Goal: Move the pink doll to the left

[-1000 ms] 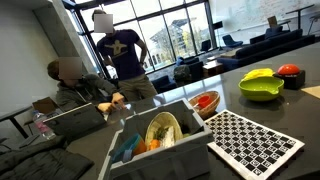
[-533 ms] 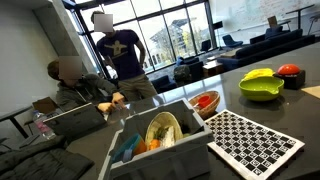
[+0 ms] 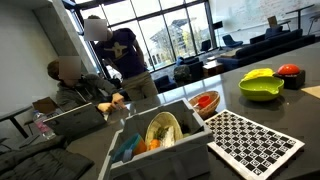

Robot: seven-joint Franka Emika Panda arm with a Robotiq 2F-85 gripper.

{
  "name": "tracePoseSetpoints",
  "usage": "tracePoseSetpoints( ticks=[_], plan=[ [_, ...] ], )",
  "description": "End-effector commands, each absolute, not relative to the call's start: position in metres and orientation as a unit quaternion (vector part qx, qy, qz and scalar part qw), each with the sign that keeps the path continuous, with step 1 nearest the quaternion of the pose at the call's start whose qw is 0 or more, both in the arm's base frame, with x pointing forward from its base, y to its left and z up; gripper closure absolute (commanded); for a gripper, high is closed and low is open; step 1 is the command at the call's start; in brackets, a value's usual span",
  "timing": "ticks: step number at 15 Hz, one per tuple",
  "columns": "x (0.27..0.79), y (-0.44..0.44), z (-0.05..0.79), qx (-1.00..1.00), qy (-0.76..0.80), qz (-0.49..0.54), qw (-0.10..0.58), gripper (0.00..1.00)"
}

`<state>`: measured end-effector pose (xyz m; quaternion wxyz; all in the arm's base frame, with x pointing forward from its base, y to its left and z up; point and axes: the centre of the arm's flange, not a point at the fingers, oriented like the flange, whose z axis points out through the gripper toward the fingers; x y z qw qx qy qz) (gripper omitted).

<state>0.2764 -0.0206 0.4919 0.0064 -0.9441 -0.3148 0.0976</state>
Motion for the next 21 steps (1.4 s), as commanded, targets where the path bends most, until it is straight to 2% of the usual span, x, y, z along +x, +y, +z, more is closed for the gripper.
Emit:
tracePoseSetpoints(
  ticks=[1, 5, 13, 21],
  plan=[
    [0.276, -0.021, 0.492, -0.944, -0.315, 0.097, 0.006, 0.0],
    [0.278, -0.02, 0.494, -0.941, -0.324, 0.095, 0.003, 0.0],
    [0.298, 0.031, 0.499, -0.87, -0.483, 0.021, -0.098, 0.0],
    [0.3, 0.082, 0.477, -0.757, -0.639, -0.06, -0.125, 0.0]
  ],
)
